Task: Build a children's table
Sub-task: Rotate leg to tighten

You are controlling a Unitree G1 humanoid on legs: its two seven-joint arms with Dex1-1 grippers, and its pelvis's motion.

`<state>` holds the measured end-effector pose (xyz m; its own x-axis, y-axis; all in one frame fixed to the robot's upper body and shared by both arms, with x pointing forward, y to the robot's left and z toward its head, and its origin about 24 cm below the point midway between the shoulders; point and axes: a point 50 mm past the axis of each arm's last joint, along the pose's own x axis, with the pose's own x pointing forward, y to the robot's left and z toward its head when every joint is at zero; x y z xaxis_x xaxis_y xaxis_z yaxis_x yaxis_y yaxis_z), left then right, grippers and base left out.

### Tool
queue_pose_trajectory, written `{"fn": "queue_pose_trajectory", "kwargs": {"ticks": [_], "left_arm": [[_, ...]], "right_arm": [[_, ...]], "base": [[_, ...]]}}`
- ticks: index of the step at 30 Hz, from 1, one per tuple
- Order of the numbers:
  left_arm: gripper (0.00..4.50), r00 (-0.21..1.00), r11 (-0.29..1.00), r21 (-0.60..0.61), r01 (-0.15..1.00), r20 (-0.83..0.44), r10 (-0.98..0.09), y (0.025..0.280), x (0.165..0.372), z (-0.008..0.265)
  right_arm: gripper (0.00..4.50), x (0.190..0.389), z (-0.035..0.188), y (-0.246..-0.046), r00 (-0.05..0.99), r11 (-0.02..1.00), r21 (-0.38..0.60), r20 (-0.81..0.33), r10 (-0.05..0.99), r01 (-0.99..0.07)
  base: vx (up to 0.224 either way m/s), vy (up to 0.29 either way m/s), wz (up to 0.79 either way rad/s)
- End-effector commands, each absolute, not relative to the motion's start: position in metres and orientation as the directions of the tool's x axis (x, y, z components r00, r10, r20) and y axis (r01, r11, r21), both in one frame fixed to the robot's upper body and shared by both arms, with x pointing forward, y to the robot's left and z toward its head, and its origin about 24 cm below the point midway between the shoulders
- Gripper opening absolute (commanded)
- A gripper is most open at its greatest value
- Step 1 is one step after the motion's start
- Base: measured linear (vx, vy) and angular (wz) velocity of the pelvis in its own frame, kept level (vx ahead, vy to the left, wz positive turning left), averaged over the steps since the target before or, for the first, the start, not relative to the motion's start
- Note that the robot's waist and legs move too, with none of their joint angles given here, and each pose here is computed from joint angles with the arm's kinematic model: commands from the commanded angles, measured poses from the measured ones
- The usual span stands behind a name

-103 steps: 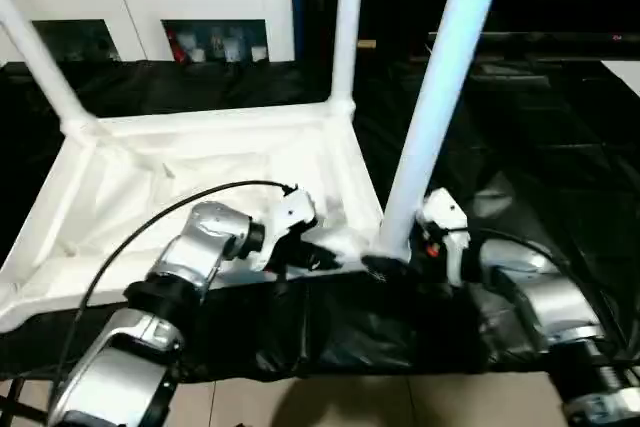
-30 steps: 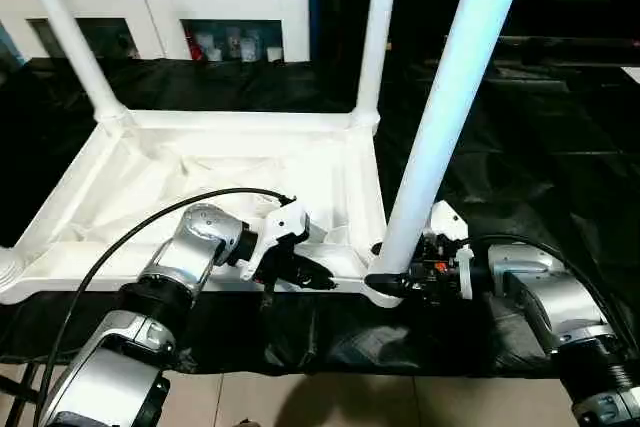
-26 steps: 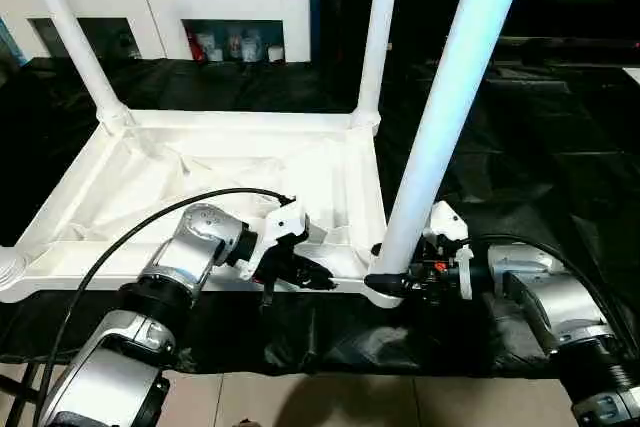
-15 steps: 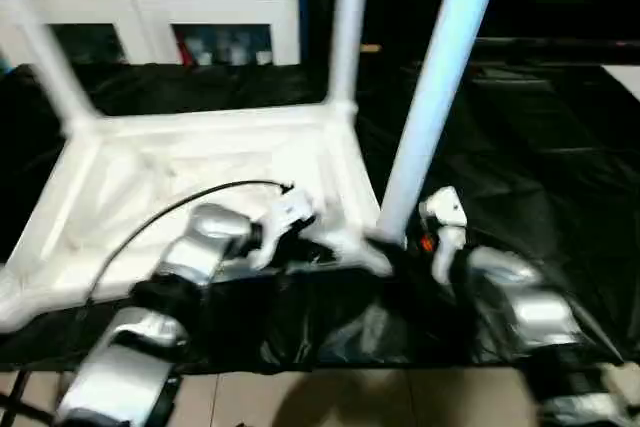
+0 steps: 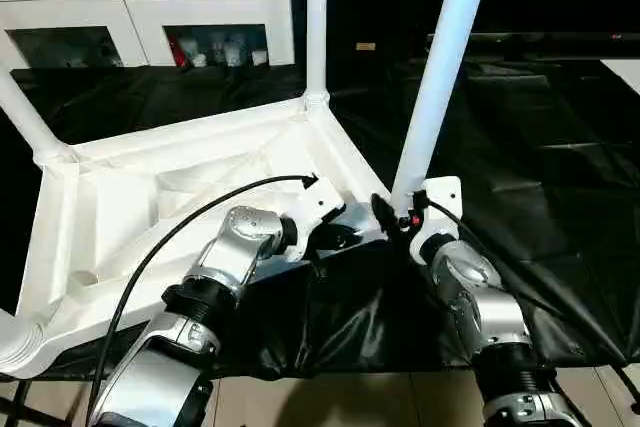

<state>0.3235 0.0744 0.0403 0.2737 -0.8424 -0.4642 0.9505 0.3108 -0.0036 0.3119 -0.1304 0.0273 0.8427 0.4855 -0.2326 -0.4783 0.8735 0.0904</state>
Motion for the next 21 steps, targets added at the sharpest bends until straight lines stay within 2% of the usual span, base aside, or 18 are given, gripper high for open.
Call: {"fn": "queue_pose_trajectory", "kwargs": {"ticks": [1, 3, 4, 5, 9, 14, 21], "left_arm": [[0.0, 0.121, 0.161, -0.062, 0.985, -0.415, -0.902, 0.06, 0.309, 0.036], [0.0, 0.097, 0.134, -0.059, 0.989, -0.423, -0.901, 0.067, 0.309, 0.037], [0.0, 0.054, 0.093, -0.07, 0.993, -0.431, -0.901, 0.074, 0.308, 0.037], [0.0, 0.054, 0.093, -0.07, 0.993, -0.431, -0.901, 0.074, 0.308, 0.037], [0.0, -0.025, 0.024, -0.108, 0.994, -0.427, -0.904, 0.085, 0.306, 0.04], [0.0, -0.089, -0.028, -0.145, 0.989, -0.435, -0.896, 0.095, 0.305, 0.041], [0.0, -0.149, -0.077, -0.174, 0.982, -0.45, -0.88, 0.101, 0.306, 0.042]], "right_arm": [[4.1, 0.306, 0.032, -0.113, 0.73, 0.76, 0.116, -0.218, 0.647, -0.639], [4.1, 0.302, 0.034, -0.118, 0.673, 0.705, 0.106, -0.232, 0.703, -0.701], [4.1, 0.293, 0.034, -0.123, 0.564, 0.602, 0.092, -0.262, 0.783, -0.793], [4.1, 0.293, 0.034, -0.123, 0.564, 0.602, 0.092, -0.262, 0.783, -0.793], [4.1, 0.278, 0.034, -0.131, 0.38, 0.432, 0.127, -0.301, 0.875, -0.893], [3.74, 0.267, 0.036, -0.129, 0.186, 0.255, 0.201, -0.308, 0.933, -0.946], [3.22, 0.261, 0.037, -0.124, 0.044, 0.131, 0.266, -0.31, 0.95, -0.955]], "base": [[0.0, 0.0, 0.0], [0.0, 0.0, 0.0], [0.0, 0.0, 0.0], [0.0, 0.0, 0.0], [0.0, 0.0, 0.0], [0.0, 0.0, 0.0], [0.0, 0.0, 0.0]]}}
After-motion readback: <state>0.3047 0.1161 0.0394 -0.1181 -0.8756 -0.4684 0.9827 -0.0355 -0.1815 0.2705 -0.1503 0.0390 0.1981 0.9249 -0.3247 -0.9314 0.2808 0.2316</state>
